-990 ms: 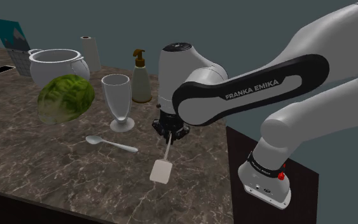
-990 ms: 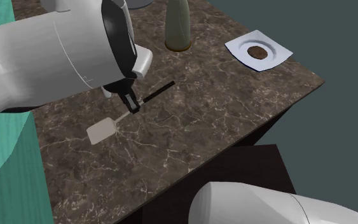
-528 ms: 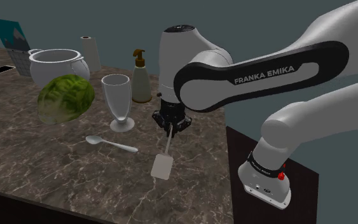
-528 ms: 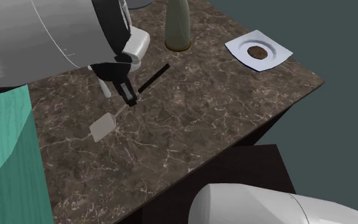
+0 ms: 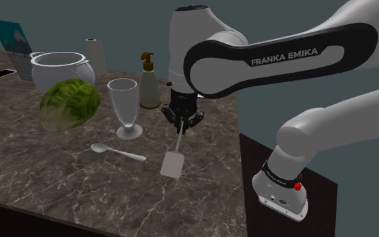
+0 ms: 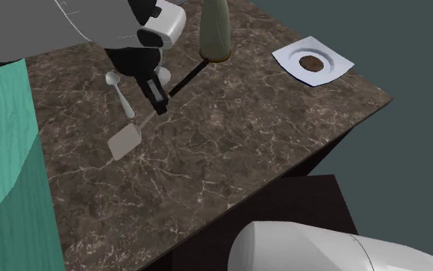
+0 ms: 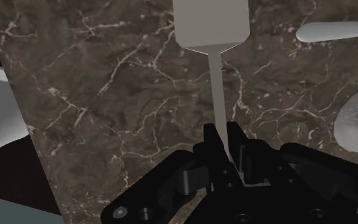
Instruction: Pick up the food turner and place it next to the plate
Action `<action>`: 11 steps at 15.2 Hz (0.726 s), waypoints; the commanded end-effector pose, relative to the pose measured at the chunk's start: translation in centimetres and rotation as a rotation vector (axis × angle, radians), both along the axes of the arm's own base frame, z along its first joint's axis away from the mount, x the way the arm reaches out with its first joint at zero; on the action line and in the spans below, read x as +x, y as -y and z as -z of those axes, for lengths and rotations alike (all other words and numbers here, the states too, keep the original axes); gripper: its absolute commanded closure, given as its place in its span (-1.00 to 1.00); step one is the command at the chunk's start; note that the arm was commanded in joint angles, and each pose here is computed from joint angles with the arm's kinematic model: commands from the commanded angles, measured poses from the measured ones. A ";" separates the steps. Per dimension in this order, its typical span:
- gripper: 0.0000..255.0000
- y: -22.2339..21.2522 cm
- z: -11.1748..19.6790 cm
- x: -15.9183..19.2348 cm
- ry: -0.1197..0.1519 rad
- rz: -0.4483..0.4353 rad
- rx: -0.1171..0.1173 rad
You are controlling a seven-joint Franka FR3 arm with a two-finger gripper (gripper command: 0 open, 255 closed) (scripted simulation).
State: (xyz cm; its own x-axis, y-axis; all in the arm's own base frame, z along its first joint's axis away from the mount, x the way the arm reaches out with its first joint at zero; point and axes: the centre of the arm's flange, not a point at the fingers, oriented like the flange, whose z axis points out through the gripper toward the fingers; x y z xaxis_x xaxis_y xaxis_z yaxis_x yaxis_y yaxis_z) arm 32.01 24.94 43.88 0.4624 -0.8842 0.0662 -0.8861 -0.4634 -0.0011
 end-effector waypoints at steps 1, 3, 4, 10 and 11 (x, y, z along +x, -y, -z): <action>1.00 1.7 0.0 1.7 0.000 -0.001 0.000; 1.00 3.6 0.0 3.6 0.000 -0.001 0.000; 1.00 4.5 0.0 4.5 0.000 -0.001 0.000; 1.00 10.2 0.0 10.0 0.000 -0.001 0.000; 1.00 11.1 0.0 10.9 0.000 -0.001 0.000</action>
State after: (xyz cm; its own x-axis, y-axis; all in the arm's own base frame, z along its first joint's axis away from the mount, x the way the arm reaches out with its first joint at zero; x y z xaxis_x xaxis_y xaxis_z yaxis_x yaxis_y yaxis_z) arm 41.76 14.67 44.23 0.4619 -0.8845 0.0660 -0.8864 -0.4630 -0.0002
